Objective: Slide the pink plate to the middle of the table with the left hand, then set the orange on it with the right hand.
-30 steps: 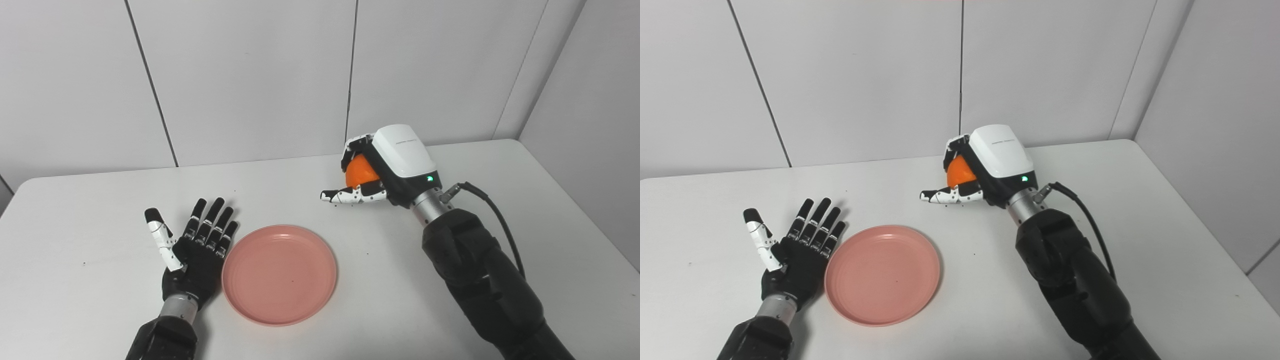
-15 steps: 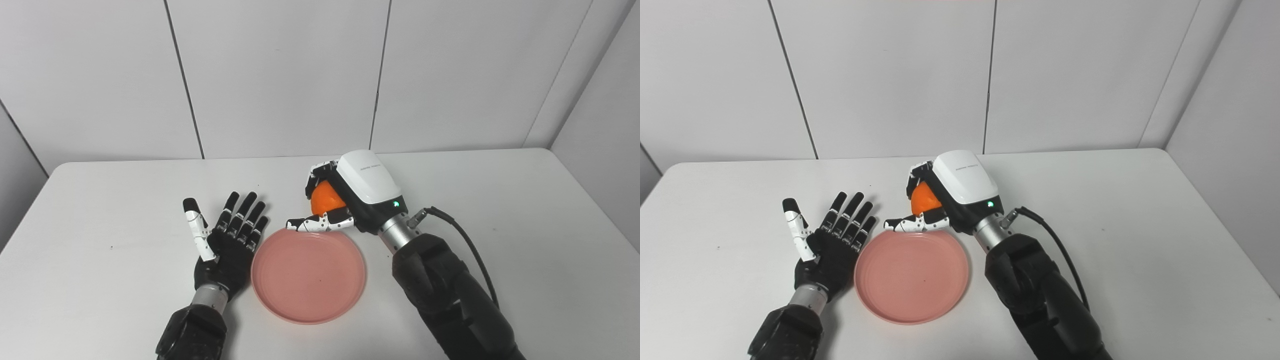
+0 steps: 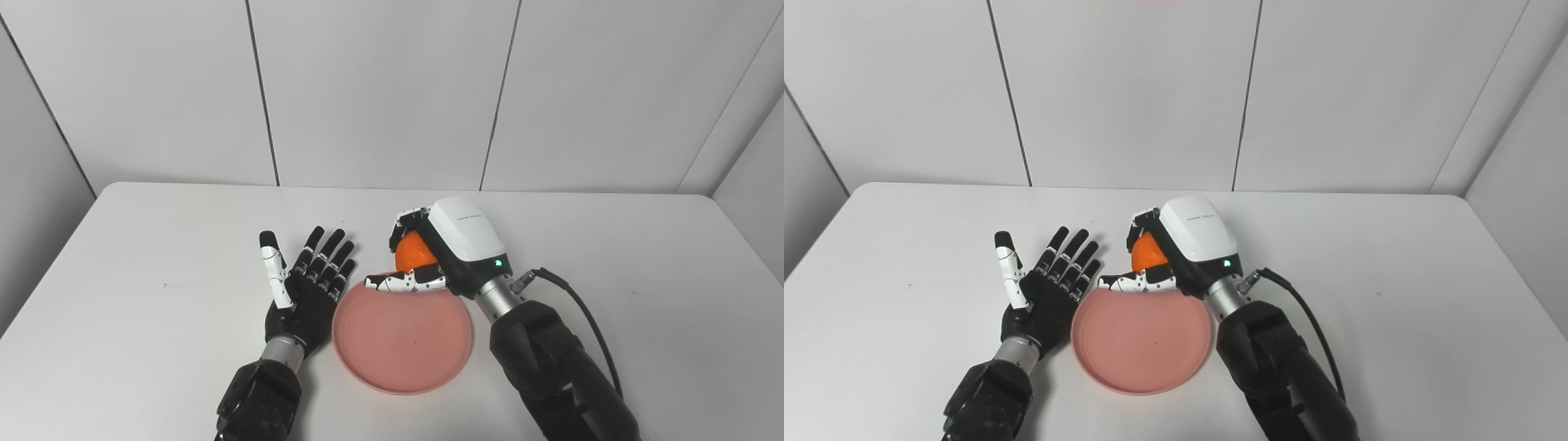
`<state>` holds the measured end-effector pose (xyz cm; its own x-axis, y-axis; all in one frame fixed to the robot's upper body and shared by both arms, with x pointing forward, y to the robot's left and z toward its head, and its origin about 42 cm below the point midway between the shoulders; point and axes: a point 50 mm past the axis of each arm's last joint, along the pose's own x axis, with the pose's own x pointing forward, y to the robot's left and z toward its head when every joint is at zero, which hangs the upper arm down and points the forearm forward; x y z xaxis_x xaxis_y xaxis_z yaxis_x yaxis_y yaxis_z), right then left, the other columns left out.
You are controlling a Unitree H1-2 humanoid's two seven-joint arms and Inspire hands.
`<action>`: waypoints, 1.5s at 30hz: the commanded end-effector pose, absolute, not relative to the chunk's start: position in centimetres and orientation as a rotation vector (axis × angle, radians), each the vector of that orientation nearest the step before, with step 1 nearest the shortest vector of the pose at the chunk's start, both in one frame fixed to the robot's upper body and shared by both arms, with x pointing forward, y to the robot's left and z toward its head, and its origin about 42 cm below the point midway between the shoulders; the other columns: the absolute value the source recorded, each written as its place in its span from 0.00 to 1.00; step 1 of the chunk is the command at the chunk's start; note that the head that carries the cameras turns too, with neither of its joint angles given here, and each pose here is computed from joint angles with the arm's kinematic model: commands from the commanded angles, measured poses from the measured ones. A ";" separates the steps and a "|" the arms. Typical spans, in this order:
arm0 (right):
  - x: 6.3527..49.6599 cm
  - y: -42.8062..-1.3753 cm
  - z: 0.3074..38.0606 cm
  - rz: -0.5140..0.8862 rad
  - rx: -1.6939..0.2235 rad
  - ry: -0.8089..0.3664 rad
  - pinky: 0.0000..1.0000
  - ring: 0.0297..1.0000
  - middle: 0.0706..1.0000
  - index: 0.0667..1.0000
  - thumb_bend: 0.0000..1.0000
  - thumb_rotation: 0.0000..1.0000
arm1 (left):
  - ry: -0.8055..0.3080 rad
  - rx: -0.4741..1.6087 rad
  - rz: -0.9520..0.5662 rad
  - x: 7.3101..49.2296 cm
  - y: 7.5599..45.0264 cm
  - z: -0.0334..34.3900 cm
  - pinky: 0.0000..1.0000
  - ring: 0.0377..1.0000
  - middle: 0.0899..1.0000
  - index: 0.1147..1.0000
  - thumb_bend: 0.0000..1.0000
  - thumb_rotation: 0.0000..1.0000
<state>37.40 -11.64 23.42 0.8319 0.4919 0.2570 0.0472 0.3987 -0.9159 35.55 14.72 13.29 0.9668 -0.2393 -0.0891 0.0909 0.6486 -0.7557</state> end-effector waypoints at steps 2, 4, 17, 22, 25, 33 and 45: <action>37.0 -10.7 23.9 0.315 -1.126 -0.639 0.14 0.18 0.23 0.33 0.45 0.44 | 0.356 -0.825 -0.104 33.5 14.1 9.4 1.00 0.91 0.88 0.95 0.86 0.88; 36.9 -10.5 23.2 0.332 -1.133 -0.630 0.14 0.17 0.23 0.34 0.45 0.44 | 0.357 -0.825 -0.105 33.5 13.9 9.3 1.00 0.92 0.89 0.96 0.85 0.89; 37.1 -10.2 19.9 0.403 -1.192 -0.574 0.17 0.21 0.27 0.38 0.44 0.46 | 0.358 -0.831 -0.105 33.6 14.0 9.2 1.00 0.92 0.90 0.97 0.85 0.91; 37.4 -9.9 19.3 0.425 -1.223 -0.548 0.18 0.22 0.28 0.40 0.42 0.48 | 0.358 -0.832 -0.107 33.6 13.8 9.2 1.00 0.92 0.89 0.97 0.84 0.91; 37.6 -9.7 19.0 0.432 -1.227 -0.547 0.21 0.25 0.30 0.41 0.42 0.51 | 0.360 -0.836 -0.111 33.6 13.7 9.2 1.00 0.93 0.90 0.97 0.84 0.92; 37.4 -9.2 18.6 0.459 -1.229 -0.523 0.23 0.26 0.32 0.43 0.44 0.48 | 0.355 -0.833 -0.112 33.6 13.7 9.1 1.00 0.93 0.90 0.99 0.84 0.93; 37.2 -9.0 19.1 0.432 -1.257 -0.569 0.20 0.24 0.32 0.42 0.66 0.66 | 0.360 -0.839 -0.115 33.8 13.9 9.0 1.00 0.95 0.93 0.96 0.84 0.91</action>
<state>36.94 -9.70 17.19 0.8171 0.5704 0.0839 -0.0653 0.2363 -0.9695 35.57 14.49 13.05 0.9685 -0.2350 -0.0829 0.0931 0.6498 -0.7544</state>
